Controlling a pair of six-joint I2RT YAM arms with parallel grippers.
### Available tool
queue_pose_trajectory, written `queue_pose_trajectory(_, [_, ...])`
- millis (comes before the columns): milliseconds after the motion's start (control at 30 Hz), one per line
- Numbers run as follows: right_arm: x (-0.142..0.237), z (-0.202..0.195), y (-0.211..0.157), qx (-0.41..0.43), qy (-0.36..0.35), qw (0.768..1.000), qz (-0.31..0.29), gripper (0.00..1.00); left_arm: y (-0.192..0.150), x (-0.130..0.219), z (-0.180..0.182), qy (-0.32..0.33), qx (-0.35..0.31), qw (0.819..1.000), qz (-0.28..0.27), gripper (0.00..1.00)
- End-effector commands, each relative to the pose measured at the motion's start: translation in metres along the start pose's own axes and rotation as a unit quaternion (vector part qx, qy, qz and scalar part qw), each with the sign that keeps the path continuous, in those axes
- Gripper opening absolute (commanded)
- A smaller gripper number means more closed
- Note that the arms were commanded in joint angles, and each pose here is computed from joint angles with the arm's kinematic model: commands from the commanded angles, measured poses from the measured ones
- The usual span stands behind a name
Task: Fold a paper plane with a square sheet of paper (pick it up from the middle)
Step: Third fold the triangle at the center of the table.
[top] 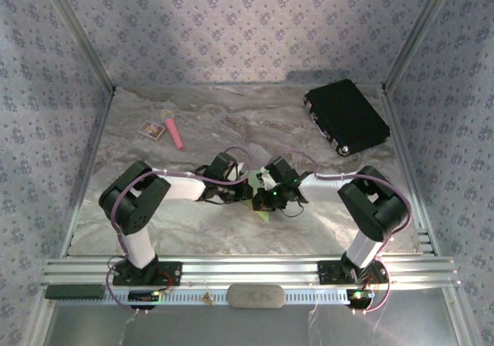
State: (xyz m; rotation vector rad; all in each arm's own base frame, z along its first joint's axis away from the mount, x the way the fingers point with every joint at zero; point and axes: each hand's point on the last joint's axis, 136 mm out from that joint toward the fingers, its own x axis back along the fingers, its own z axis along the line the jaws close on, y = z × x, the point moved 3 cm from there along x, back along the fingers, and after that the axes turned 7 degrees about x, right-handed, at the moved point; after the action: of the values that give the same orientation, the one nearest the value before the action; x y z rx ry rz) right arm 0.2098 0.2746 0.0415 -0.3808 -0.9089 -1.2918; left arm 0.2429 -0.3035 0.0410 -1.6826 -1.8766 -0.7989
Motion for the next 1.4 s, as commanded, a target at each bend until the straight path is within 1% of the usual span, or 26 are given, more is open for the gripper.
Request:
queue_pose_trajectory(0, [0.001, -0.017, -0.033, -0.021, -0.024, 0.999, 0.037, 0.01, -0.008, -0.006, 0.030, 0.047, 0.024, 0.999, 0.009, 0.00])
queue_pose_trajectory(333, [0.016, -0.027, -0.069, -0.033, -0.032, 0.998, 0.041, 0.04, -0.007, -0.007, 0.036, 0.052, 0.030, 0.998, 0.009, 0.00])
queue_pose_trajectory(500, [0.022, -0.028, -0.073, -0.031, -0.036, 0.998, 0.033, 0.06, -0.007, -0.007, 0.036, 0.051, 0.031, 0.998, 0.008, 0.00])
queue_pose_trajectory(700, [0.025, -0.030, -0.079, -0.033, -0.045, 0.998, 0.037, 0.06, -0.008, -0.006, 0.035, 0.052, 0.029, 0.998, 0.008, 0.00])
queue_pose_trajectory(767, [0.026, -0.031, -0.081, -0.048, -0.050, 0.997, 0.037, 0.06, -0.008, -0.006, 0.035, 0.051, 0.030, 0.998, 0.009, 0.00])
queue_pose_trajectory(933, [0.028, -0.029, -0.084, -0.043, -0.051, 0.997, 0.035, 0.07, -0.007, -0.006, 0.035, 0.052, 0.030, 0.998, 0.007, 0.00])
queue_pose_trajectory(1100, [0.034, -0.023, -0.078, -0.033, -0.051, 0.998, 0.031, 0.07, -0.007, -0.005, 0.034, 0.049, 0.030, 0.998, 0.008, 0.00])
queue_pose_trajectory(1233, [0.044, -0.010, -0.055, -0.023, -0.051, 0.998, 0.002, 0.06, -0.007, -0.004, 0.030, 0.042, 0.029, 0.999, 0.007, 0.00])
queue_pose_trajectory(1300, [0.046, -0.005, -0.042, -0.004, -0.048, 0.999, -0.010, 0.06, -0.005, -0.003, 0.027, 0.038, 0.029, 0.999, 0.004, 0.00])
queue_pose_trajectory(1367, [0.045, -0.005, -0.030, -0.004, -0.046, 0.999, -0.020, 0.06, -0.005, -0.001, 0.026, 0.037, 0.028, 0.999, 0.001, 0.00])
